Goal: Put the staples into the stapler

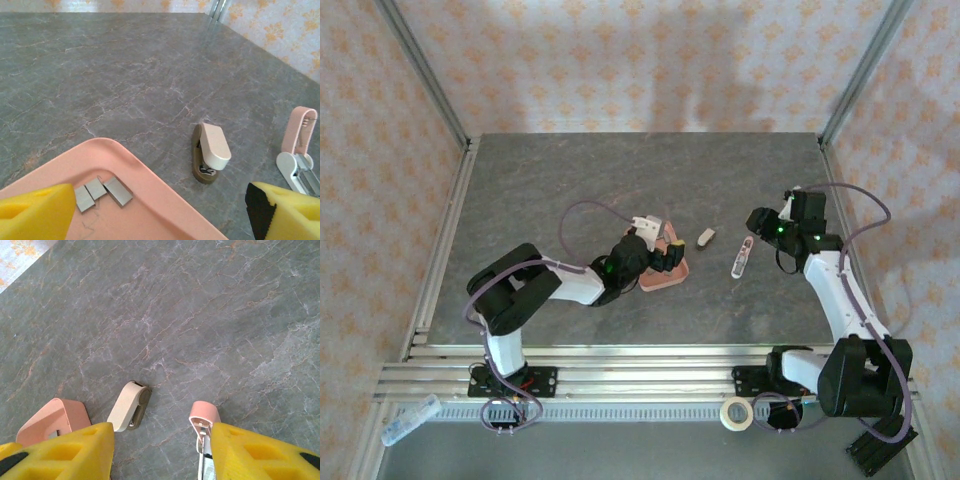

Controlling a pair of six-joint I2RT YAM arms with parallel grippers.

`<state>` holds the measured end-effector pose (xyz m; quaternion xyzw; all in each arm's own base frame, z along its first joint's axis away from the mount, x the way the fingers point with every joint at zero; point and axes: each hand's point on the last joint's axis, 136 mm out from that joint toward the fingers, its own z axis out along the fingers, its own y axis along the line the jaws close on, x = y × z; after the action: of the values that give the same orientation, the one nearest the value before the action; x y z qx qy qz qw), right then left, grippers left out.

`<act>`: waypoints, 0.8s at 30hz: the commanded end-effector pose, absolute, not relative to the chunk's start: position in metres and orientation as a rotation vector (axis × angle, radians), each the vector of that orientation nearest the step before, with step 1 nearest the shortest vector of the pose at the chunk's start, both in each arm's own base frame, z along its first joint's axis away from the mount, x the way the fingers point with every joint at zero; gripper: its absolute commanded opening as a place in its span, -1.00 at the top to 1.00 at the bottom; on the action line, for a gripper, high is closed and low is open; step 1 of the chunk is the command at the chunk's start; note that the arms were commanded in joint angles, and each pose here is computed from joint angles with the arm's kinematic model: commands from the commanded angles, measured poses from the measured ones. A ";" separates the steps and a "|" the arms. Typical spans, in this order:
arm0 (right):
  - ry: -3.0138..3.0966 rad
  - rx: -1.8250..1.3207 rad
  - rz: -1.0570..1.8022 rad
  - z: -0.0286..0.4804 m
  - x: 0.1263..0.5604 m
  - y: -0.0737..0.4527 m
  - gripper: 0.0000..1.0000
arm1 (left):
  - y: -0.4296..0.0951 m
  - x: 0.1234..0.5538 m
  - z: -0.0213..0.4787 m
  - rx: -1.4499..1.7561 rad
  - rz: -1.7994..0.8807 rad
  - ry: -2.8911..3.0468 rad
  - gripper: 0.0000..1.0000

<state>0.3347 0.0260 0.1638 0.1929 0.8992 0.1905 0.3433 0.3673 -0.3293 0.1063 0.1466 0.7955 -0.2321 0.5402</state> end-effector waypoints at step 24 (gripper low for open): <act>2.340 0.185 0.489 0.182 0.368 0.037 -0.31 | -0.316 0.359 0.114 0.337 -0.628 1.852 -0.77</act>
<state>0.3615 0.0344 0.1748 0.0931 0.9114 0.1826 0.3568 0.3613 -0.3175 0.0886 0.1642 0.7994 -0.2427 0.5244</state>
